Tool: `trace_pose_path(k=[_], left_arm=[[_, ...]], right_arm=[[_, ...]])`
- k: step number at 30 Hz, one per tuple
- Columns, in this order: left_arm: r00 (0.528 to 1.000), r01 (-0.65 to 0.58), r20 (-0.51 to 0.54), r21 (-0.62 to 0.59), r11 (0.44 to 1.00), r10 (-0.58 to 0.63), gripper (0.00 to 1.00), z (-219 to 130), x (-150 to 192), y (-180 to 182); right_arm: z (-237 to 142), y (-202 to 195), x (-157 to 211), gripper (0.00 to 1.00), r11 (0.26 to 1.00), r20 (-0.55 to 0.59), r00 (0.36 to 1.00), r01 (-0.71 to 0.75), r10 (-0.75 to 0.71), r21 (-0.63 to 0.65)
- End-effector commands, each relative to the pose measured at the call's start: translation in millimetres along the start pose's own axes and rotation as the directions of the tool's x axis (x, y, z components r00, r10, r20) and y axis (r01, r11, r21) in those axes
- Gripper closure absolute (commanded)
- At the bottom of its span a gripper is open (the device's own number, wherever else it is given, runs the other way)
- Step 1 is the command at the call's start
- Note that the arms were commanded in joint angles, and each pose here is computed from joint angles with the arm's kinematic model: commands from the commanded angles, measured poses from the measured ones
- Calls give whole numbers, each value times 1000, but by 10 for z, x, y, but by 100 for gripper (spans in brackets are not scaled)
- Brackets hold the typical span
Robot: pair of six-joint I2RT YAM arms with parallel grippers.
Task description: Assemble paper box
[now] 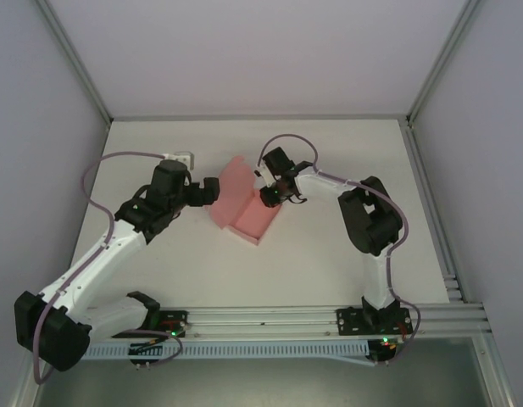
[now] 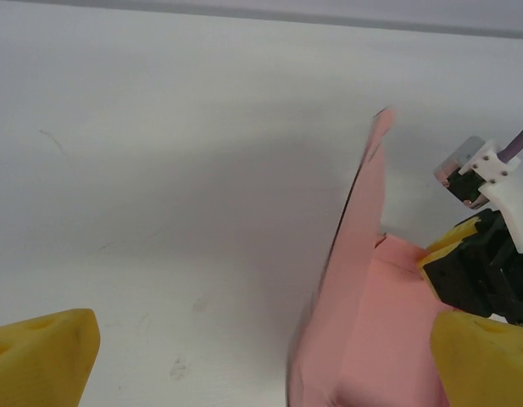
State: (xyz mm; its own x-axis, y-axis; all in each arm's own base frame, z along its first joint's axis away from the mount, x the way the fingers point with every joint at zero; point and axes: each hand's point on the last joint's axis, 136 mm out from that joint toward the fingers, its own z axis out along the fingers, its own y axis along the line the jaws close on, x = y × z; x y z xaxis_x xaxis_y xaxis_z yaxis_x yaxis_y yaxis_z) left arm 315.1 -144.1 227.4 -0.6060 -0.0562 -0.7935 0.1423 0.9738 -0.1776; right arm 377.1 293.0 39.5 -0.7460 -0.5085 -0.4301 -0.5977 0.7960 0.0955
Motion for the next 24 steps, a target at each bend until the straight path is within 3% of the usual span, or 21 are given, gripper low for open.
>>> trace_pose_path(k=[1,5,10,16,18,20,22,24], left_arm=[[999,42,16,9,999,-42,0,-52,-62,-2],[999,46,20,17,999,-47,0,-33,-78,-25],[998,57,1,12,998,-57,0,52,-51,-34],[999,37,-30,60,998,-35,0,210,-9,-155],[999,20,-46,82,996,-16,0,272,20,-206],[998,2,-60,103,995,5,0,330,36,-247],[997,-18,-72,142,990,28,0,394,47,-294],[996,-40,-69,206,978,56,0,466,26,-357]], right_arm=[[-32,-136,2,85,993,8,998,-64,63,98],[-99,-350,145,100,927,52,953,-302,298,224],[-261,-453,485,100,782,165,848,-528,503,332],[-400,-321,550,93,768,213,832,-555,513,320],[-434,-345,546,82,765,219,835,-550,505,335],[-502,-342,516,63,771,224,843,-538,489,340],[-598,-300,414,56,797,253,848,-526,466,296],[-756,-302,265,36,823,314,847,-509,428,252]])
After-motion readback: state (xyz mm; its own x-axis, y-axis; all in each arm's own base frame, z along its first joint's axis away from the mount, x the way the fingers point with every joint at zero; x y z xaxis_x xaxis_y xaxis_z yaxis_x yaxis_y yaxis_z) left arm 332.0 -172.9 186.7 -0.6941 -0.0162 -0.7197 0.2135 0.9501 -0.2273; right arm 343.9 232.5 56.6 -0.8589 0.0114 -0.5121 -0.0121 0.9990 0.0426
